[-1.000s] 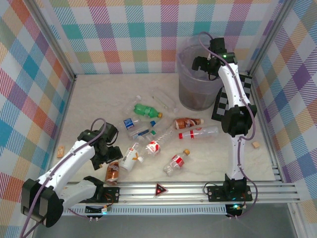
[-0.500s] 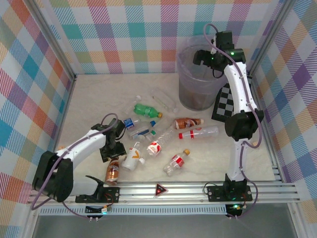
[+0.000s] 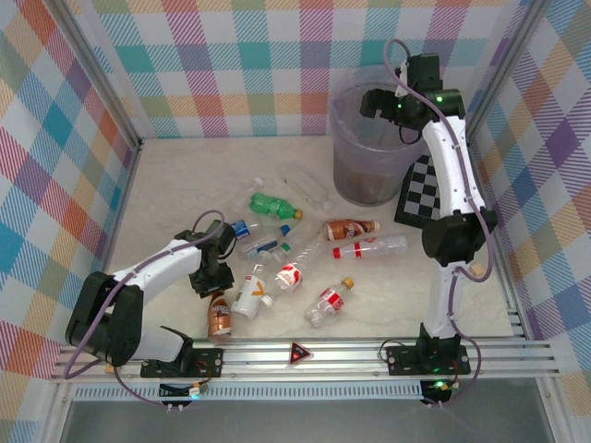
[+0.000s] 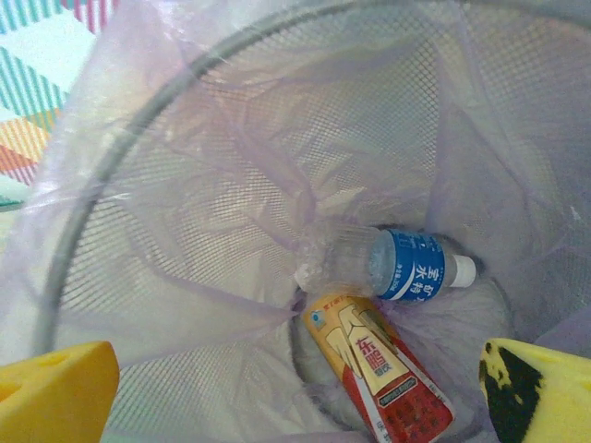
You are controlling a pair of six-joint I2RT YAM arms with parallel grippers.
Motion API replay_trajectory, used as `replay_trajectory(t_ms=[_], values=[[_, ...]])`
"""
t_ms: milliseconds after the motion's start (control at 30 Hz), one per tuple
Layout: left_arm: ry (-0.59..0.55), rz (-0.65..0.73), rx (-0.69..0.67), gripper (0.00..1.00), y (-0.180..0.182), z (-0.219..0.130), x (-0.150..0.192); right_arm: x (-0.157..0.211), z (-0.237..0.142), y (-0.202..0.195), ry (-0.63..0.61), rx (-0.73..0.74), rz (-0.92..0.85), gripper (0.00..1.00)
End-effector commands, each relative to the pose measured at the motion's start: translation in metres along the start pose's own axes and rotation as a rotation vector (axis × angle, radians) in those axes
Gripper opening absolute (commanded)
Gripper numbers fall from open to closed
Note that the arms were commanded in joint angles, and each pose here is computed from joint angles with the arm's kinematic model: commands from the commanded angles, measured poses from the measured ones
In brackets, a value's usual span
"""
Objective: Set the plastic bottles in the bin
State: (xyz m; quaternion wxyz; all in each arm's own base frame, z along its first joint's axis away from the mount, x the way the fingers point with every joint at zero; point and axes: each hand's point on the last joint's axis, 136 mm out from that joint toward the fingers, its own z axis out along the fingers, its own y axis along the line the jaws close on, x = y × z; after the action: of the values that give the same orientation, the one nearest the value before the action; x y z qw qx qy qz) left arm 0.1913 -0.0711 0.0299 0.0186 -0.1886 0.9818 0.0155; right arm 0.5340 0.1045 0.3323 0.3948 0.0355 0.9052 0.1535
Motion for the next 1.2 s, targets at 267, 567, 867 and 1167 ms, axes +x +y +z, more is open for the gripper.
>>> replay_trajectory(t_ms=[267,567,867,1167], values=[[-0.065,0.026,0.035,0.3,-0.004,-0.044,-0.026,0.006,-0.089,0.062,-0.005,-0.319,-0.052,0.99],[-0.147,0.042,0.28,0.3,-0.034,-0.133,-0.065,0.063,-0.148,0.134,0.12,-0.664,-0.165,0.98],[-0.343,-0.072,0.737,0.29,-0.101,-0.239,-0.113,0.142,-0.16,0.193,0.259,-0.773,-0.342,0.96],[-0.374,-0.214,1.088,0.25,-0.148,-0.279,-0.142,0.211,-0.13,0.24,0.42,-0.897,-0.266,0.96]])
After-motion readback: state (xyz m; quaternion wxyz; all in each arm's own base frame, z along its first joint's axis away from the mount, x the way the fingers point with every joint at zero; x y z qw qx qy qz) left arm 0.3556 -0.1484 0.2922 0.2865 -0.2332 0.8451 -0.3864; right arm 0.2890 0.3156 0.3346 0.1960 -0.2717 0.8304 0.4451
